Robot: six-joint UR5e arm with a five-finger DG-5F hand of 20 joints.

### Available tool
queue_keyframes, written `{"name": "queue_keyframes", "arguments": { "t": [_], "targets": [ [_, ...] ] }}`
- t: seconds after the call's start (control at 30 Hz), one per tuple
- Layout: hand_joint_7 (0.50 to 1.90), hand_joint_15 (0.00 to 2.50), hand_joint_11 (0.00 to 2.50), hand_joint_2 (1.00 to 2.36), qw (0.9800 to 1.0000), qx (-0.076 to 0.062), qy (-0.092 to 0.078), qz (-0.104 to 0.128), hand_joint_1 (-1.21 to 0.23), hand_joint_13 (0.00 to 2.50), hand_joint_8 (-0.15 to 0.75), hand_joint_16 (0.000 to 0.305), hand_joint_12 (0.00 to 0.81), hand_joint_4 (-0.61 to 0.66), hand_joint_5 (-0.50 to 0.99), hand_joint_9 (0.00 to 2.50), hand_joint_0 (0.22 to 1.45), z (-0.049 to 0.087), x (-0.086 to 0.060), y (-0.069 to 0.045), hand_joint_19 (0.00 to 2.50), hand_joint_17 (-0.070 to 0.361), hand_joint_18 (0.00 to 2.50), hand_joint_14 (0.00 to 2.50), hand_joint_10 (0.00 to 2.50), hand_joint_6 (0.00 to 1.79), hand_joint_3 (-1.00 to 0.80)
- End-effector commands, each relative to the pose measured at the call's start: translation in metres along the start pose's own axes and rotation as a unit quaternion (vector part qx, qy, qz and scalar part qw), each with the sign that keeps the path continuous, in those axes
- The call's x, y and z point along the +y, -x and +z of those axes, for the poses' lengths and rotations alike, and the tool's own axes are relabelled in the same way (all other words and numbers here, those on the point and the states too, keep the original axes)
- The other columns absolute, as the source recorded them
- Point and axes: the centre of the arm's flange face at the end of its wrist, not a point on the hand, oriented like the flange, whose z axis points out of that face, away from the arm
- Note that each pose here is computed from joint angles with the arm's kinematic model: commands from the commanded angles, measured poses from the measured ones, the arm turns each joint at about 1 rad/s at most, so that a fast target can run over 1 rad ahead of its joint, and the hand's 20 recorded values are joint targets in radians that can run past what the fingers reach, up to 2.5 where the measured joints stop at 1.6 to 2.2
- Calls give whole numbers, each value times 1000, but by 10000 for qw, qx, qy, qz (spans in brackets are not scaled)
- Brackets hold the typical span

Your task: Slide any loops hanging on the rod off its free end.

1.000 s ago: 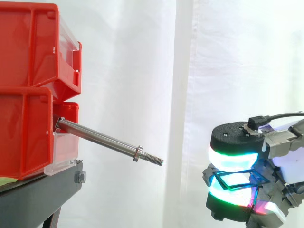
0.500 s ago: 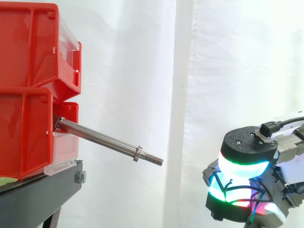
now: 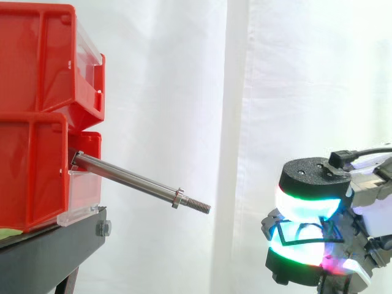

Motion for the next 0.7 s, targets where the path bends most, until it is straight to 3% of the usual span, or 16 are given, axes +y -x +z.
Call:
{"name": "queue_keyframes", "arguments": {
  "t": [0.0,0.17,0.3,0.37,0.5,0.67],
  "targets": [
    [1461,636,1082,1008,10000,-3,-1,3,-530,1045,322,43,321,206,-150,1172,608,0,0,0,479,98,810,18,13,825,-403],
    [1468,629,1085,1022,10000,-3,-1,-5,-651,1022,333,44,316,208,-172,1129,595,0,0,0,487,99,810,21,13,846,-163],
    [1428,621,1056,1027,10000,-3,-1,-5,-736,1010,328,45,320,208,-200,1068,622,0,0,0,488,101,804,20,12,862,-100],
    [1400,623,1071,1025,10000,-3,-1,-5,-739,1002,329,45,321,213,-203,1067,633,0,0,0,480,101,806,20,13,864,-139],
    [1420,628,1103,1006,10000,5,2,-7,-673,1025,328,44,314,217,-180,1133,627,0,0,-1,480,99,816,20,12,849,-430],
    [1458,622,1110,1004,10000,5,2,-7,-547,1024,322,44,307,209,-158,1182,610,0,0,-1,486,98,814,18,13,833,-457]
  ]
}}
